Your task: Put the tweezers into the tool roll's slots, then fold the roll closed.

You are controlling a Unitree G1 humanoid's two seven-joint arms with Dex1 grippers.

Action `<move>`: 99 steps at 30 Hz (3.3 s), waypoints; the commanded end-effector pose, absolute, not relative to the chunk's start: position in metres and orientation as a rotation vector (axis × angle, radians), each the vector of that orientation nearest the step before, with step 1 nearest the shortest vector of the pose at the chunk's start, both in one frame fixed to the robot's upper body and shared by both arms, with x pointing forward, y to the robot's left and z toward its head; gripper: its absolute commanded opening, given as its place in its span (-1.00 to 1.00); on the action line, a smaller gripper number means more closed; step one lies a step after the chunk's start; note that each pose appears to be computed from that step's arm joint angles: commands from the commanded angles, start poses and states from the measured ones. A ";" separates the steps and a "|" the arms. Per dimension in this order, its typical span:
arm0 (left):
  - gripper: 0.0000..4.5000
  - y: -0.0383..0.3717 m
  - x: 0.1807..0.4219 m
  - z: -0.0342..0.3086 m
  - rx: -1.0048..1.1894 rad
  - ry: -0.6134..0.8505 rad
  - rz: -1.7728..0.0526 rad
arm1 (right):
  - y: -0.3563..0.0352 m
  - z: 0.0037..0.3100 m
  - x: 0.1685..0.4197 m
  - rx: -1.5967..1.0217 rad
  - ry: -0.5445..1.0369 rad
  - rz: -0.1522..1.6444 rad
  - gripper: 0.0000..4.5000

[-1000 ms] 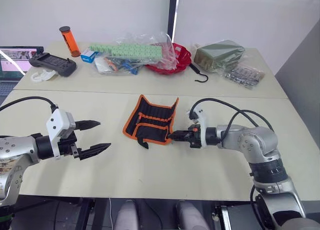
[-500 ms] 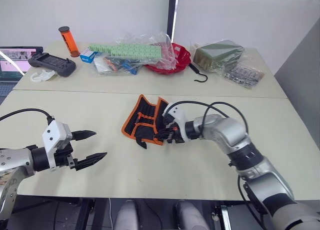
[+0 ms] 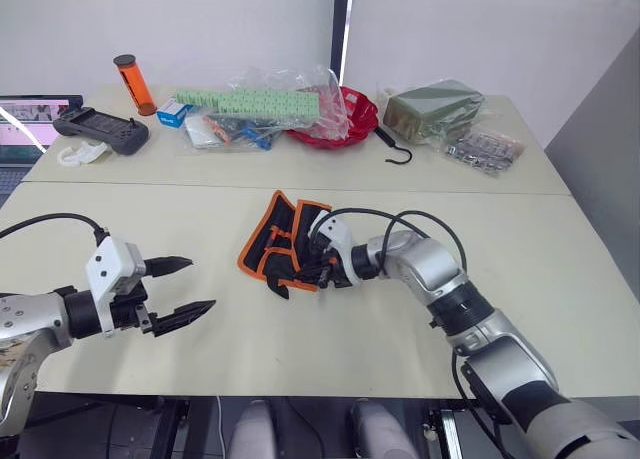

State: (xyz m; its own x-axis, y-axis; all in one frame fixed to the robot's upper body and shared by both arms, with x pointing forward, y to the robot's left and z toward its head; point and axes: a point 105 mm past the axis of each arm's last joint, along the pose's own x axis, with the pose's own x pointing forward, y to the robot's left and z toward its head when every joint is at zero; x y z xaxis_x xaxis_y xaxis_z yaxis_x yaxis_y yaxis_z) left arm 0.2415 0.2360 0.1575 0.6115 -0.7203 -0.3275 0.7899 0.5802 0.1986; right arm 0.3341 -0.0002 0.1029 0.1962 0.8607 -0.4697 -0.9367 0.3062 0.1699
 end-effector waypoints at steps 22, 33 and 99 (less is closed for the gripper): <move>1.00 0.239 0.255 0.165 0.375 0.207 -0.909 | -0.022 0.141 0.329 0.089 0.299 1.319 0.99; 1.00 0.242 0.265 0.162 0.367 0.192 -0.869 | -0.023 0.122 0.340 0.037 0.271 1.232 -0.75; -0.99 0.157 0.317 0.132 -0.212 0.195 -0.967 | -0.036 0.080 0.329 -0.275 0.319 1.199 -1.00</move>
